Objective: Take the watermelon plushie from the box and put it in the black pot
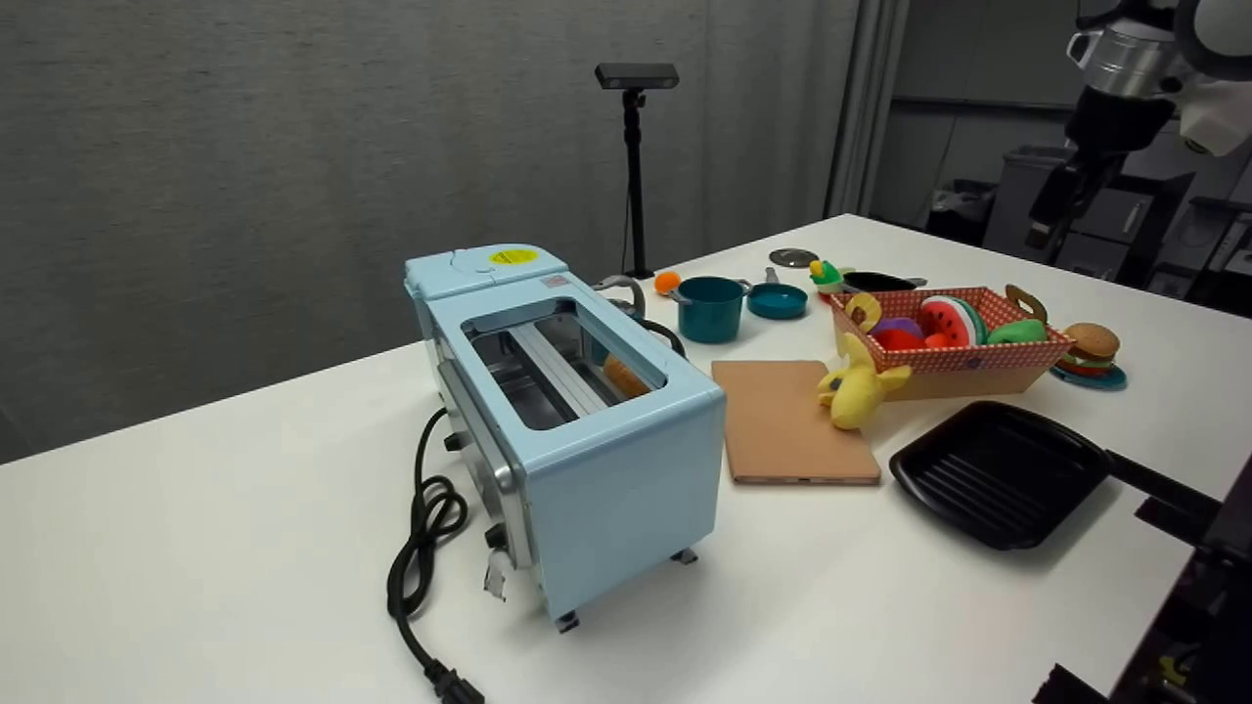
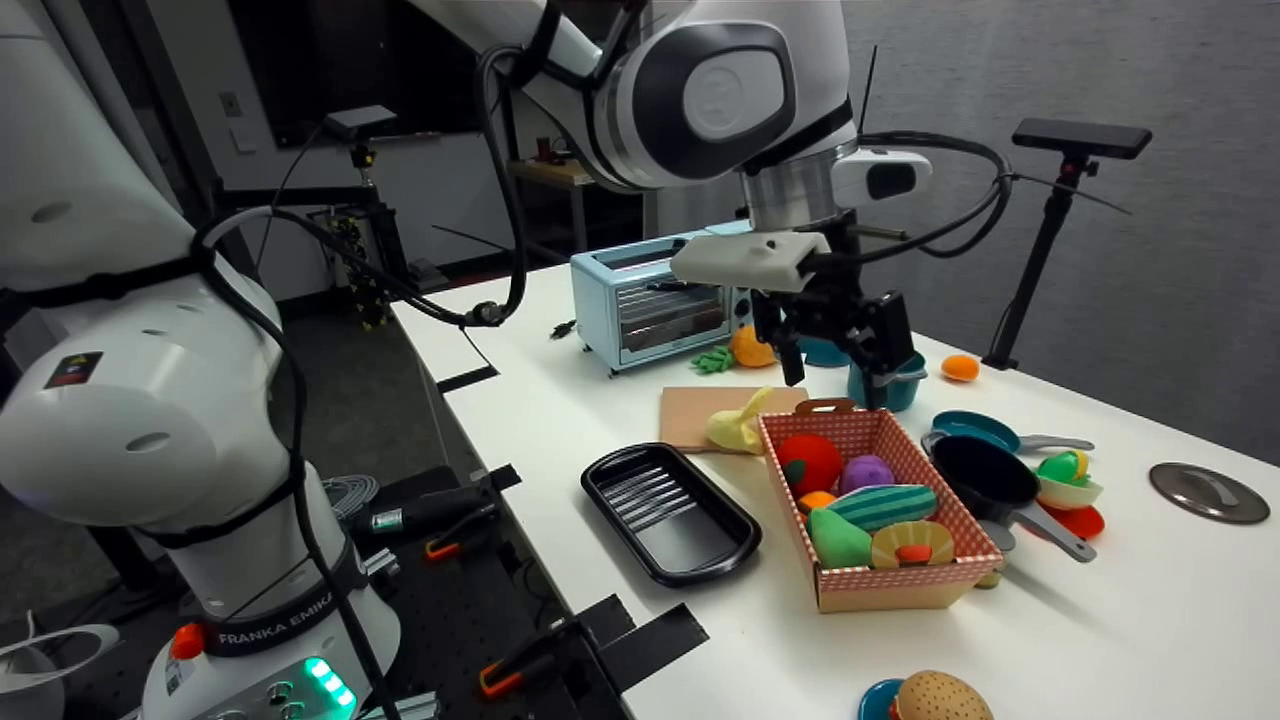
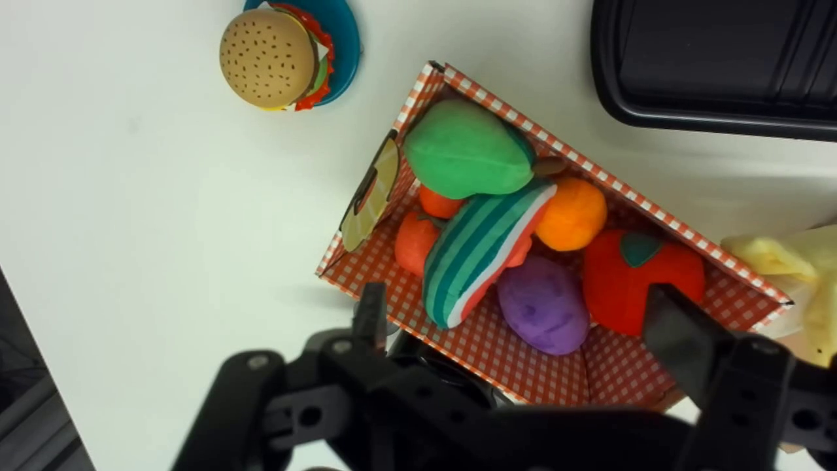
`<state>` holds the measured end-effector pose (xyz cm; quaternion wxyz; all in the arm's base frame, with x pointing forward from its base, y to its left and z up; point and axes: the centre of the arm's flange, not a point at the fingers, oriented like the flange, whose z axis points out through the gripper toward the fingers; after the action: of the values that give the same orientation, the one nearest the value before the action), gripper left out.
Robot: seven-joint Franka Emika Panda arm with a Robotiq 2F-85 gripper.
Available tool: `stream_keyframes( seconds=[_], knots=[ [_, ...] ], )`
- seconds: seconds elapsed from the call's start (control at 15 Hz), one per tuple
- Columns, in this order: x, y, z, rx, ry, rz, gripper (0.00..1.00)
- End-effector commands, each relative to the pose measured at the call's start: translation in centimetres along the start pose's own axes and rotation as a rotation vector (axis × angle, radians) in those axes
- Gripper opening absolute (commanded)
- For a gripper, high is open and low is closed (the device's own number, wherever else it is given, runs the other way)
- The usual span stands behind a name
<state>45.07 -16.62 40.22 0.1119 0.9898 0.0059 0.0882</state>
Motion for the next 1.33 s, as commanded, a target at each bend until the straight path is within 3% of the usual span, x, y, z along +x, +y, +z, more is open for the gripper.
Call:
stream_keyframes(
  seconds=[0.0,0.47,1.27],
  knots=[
    [0.6,0.1,0.5,0.010,-0.014,-0.001,1.00],
    [2.6,0.7,3.0,0.002,-0.061,0.002,1.00],
    [9.2,2.2,9.2,-0.021,-0.155,-0.010,1.00]
  ],
)
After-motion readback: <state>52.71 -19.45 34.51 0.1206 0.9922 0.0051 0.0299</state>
